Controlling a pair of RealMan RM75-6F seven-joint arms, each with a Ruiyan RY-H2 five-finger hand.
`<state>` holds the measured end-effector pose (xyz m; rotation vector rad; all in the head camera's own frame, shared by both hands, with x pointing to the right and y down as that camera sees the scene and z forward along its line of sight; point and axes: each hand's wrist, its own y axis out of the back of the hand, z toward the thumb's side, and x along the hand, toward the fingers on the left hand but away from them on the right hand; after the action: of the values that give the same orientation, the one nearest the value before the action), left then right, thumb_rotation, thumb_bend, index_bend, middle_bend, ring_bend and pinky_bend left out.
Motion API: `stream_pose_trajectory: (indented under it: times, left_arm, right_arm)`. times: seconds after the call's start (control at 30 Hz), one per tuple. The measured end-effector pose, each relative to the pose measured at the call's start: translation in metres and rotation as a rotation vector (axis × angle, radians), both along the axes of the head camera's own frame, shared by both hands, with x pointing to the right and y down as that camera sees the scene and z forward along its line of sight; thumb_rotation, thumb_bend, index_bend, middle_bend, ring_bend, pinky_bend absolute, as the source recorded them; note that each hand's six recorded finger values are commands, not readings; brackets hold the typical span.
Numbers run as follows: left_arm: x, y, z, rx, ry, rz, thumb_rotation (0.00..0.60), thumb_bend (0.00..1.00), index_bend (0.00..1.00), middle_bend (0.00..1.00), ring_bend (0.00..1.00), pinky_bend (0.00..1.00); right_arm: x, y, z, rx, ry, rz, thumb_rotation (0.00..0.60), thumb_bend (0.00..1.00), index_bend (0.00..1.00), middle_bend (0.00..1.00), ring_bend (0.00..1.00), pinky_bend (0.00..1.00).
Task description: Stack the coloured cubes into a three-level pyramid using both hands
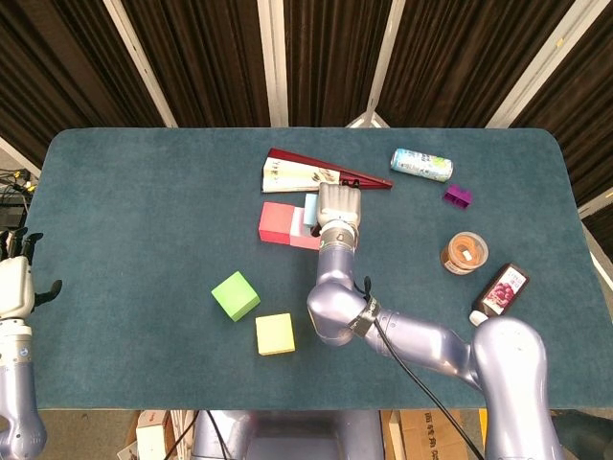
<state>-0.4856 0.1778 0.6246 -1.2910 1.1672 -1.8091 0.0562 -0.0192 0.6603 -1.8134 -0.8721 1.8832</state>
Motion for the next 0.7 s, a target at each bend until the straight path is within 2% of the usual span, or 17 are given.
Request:
stream_pose_trajectory:
  times: [0.7]
  left_arm:
    - [0.0002, 0.0004, -0.0004, -0.001, -0.003, 0.000, 0.600, 0.31, 0.20, 0.07, 0.00, 0.00]
  right_arm:
    - [0.0015, 0.0027, 0.0049, -0.010, -0.001, 0.000, 0.600, 0.27, 0.37, 0.32, 0.13, 0.00]
